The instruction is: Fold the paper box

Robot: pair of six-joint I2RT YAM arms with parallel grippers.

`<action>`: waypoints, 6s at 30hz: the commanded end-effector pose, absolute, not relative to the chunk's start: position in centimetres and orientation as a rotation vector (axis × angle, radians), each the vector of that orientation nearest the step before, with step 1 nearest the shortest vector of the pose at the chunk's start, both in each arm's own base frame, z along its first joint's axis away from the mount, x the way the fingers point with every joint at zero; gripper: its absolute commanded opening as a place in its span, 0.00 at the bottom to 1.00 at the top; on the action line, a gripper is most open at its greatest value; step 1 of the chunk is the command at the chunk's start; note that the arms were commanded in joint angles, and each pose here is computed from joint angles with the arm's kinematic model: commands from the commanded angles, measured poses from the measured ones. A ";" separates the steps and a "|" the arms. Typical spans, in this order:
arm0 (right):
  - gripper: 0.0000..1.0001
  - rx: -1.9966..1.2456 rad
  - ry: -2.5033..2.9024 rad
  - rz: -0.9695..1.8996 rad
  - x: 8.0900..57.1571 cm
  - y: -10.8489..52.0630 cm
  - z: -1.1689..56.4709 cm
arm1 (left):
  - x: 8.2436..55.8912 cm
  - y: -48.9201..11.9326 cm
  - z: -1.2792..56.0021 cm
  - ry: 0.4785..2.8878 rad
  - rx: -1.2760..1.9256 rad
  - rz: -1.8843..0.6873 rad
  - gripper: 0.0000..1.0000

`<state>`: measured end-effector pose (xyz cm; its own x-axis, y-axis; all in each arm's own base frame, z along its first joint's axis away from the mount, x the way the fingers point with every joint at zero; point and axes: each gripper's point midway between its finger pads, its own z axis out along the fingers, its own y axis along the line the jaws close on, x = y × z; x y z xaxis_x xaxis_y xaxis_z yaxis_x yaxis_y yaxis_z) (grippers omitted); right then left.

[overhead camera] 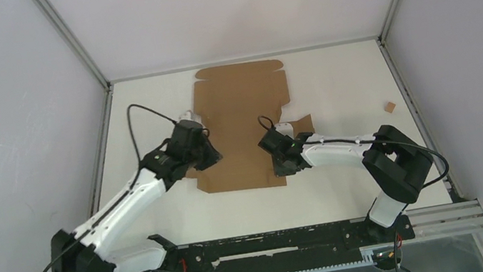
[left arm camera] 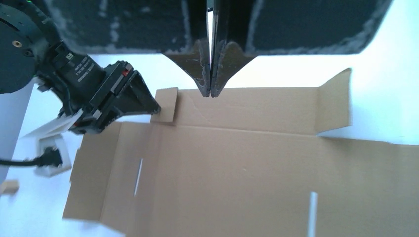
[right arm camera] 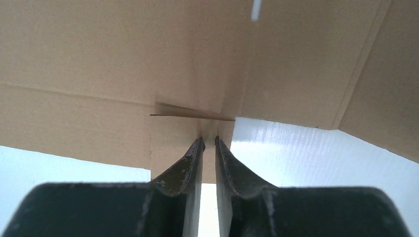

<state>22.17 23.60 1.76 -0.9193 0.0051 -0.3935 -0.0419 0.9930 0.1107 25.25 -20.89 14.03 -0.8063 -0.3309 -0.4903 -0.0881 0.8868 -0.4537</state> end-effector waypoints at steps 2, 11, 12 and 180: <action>0.23 -0.037 2.702 0.151 23.1 23.4 2.9 | 24.0 -14.8 13.3 2.460 -0.460 -0.377 0.05; 0.22 -0.029 2.714 0.146 23.4 23.3 2.2 | 21.2 -10.0 10.8 2.434 -0.739 -0.224 0.06; 0.22 -0.029 2.716 0.144 23.4 23.2 2.2 | 21.2 -9.3 10.7 2.413 -0.769 -0.204 0.06; 0.62 -0.336 2.590 -0.012 25.3 22.5 12.3 | 23.0 -13.3 9.6 2.182 -0.773 -0.649 0.42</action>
<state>24.42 21.66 11.06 -0.8278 -0.3097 -0.4678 -0.2678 0.9508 -0.1556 22.28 -12.70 8.69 -0.6075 -0.6338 -0.4788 -0.3401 0.7522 -0.5643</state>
